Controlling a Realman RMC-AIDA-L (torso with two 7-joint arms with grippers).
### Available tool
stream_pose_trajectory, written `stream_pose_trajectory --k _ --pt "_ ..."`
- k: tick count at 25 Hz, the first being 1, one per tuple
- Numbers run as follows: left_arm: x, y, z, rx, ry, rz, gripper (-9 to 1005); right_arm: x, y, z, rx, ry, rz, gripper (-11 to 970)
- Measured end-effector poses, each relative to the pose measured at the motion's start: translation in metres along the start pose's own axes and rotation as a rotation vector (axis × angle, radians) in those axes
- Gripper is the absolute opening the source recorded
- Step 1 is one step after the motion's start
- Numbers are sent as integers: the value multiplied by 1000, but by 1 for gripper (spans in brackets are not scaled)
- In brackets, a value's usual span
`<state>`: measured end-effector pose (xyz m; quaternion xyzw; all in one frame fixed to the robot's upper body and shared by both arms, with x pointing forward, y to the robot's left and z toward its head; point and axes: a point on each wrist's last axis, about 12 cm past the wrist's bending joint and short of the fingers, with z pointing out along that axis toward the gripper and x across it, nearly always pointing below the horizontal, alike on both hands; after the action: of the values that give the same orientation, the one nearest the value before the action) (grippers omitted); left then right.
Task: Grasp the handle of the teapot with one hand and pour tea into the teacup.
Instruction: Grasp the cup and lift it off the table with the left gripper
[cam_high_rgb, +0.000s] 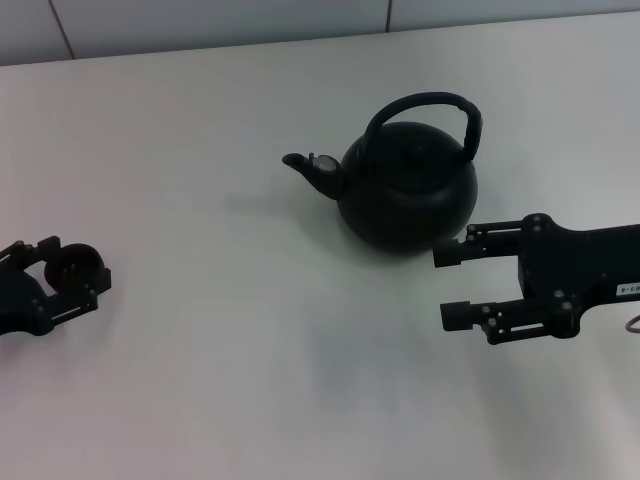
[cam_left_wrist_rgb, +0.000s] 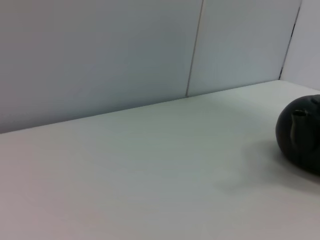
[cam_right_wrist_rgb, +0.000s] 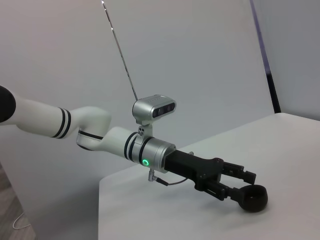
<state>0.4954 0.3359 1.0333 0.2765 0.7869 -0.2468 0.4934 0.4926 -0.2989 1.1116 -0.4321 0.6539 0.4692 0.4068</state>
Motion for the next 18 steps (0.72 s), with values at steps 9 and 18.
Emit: stream_pose_trajectory --k 9,18 --pt "0 1 -1 -6 -1 2 863 0 0 0 1 4 -3 713" --pt "1 1 0 -10 7 -2 864 -1 0 -1 2 7 -6 713"
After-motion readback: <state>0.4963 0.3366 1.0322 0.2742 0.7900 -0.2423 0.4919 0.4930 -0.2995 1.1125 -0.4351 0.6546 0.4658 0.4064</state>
